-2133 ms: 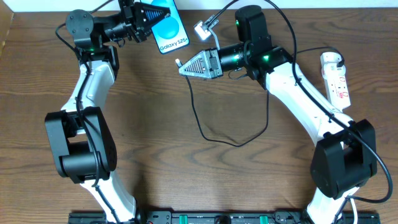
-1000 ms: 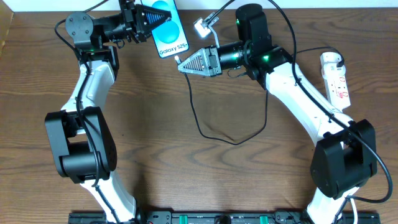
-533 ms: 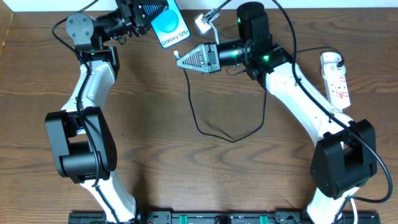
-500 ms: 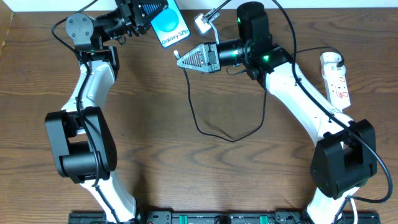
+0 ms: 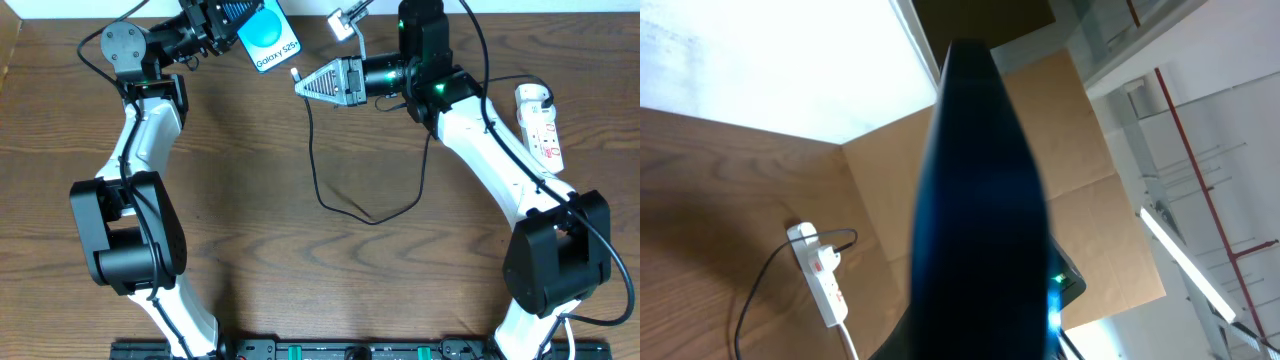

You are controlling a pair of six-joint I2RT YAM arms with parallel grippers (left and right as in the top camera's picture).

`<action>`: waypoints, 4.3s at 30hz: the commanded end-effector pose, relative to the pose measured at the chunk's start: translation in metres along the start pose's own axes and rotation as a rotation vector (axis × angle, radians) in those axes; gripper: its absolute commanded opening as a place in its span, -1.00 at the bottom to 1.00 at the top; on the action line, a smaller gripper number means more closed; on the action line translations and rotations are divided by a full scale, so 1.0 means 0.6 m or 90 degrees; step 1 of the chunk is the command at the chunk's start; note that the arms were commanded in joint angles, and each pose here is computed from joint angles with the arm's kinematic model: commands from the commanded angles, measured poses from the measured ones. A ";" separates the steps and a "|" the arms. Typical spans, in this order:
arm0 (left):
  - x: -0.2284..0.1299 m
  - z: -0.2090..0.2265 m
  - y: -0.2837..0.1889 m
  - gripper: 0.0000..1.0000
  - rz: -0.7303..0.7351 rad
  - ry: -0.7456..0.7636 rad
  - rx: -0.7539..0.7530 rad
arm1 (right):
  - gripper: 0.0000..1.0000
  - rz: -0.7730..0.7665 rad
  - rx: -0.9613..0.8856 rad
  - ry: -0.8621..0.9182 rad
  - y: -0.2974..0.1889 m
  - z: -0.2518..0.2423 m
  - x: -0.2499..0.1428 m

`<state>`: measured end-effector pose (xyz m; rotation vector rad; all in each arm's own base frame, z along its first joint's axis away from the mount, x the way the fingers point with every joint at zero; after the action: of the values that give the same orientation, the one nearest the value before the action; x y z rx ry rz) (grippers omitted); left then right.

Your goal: Plug charger to phone and switch on socket

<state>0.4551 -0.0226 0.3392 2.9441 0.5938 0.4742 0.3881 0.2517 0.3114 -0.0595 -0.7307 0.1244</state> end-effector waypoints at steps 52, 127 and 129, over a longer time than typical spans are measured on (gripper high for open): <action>-0.034 -0.031 0.045 -0.85 0.088 0.020 -0.008 | -0.98 -0.002 -0.018 0.034 0.009 -0.002 -0.002; -0.209 0.284 0.027 -0.85 0.100 -0.159 0.421 | -0.35 0.112 -0.472 0.285 -0.150 -0.119 -0.135; -0.221 0.286 0.032 -0.85 0.125 -0.143 0.427 | -0.35 0.116 -0.482 0.283 -0.152 -0.120 -0.136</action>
<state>0.3997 -0.0962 0.1350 3.5207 0.5046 -0.4219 0.3836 0.1506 0.2123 -0.8358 -0.2700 -0.0044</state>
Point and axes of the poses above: each gripper's point midway between its finger pads, its own y axis out along the fingers, its own z axis along the line the jaws close on, x = y × z, the point moved 9 cm from there along -y, back along the fingers, and after that the axes turned 7 degrees about -y, right-handed, at the moved point
